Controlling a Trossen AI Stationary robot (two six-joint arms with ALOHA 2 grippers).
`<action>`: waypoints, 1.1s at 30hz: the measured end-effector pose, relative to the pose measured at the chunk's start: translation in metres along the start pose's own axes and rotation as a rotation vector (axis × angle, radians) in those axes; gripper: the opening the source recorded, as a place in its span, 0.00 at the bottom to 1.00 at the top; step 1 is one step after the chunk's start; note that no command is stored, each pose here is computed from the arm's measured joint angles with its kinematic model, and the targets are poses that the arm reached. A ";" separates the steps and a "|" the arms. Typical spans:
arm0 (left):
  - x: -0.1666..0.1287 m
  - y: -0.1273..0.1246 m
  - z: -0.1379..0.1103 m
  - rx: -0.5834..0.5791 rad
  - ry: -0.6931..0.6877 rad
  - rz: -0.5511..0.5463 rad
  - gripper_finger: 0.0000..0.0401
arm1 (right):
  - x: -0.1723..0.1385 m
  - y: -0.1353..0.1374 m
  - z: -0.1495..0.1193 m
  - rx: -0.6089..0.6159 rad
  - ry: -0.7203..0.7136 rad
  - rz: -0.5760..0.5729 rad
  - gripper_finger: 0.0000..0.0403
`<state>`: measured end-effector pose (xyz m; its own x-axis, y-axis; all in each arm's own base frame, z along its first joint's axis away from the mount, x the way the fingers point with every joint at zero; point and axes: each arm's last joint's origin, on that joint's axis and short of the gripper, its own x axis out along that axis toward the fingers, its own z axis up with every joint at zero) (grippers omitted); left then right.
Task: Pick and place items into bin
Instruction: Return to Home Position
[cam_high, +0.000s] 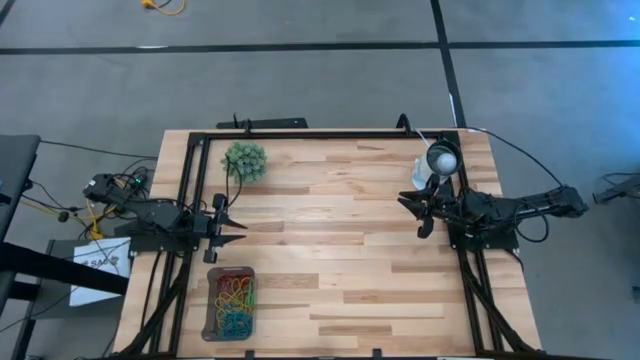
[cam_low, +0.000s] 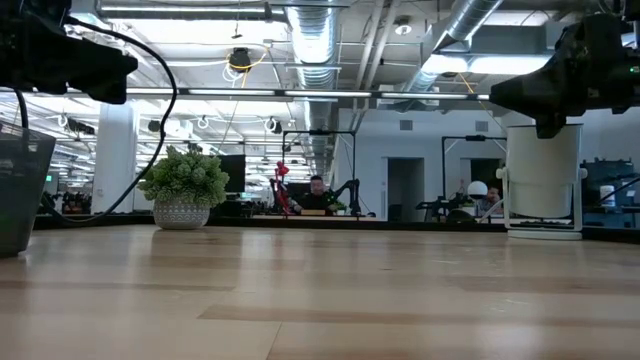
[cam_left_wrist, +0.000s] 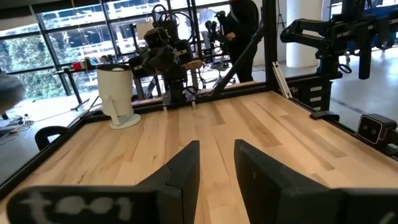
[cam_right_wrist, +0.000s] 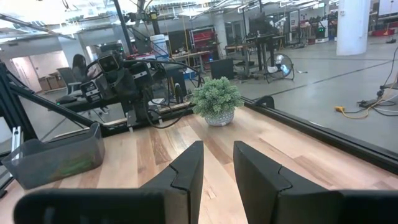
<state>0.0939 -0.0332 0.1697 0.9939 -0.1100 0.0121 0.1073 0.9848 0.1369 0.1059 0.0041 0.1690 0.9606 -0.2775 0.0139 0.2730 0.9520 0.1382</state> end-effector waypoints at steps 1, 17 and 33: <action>0.000 0.000 0.000 0.000 0.000 0.000 0.23 | 0.000 0.000 0.000 0.000 0.000 0.000 0.20; 0.000 0.000 0.000 0.000 0.000 0.000 0.23 | 0.000 0.000 0.000 0.000 0.000 0.000 0.20; 0.000 0.000 0.000 0.000 0.000 0.000 0.23 | 0.000 0.000 0.000 0.000 0.000 0.001 0.20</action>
<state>0.0939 -0.0332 0.1697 0.9939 -0.1100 0.0123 0.1073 0.9848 0.1364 0.1059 0.0042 0.1689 0.9608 -0.2768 0.0137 0.2723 0.9523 0.1377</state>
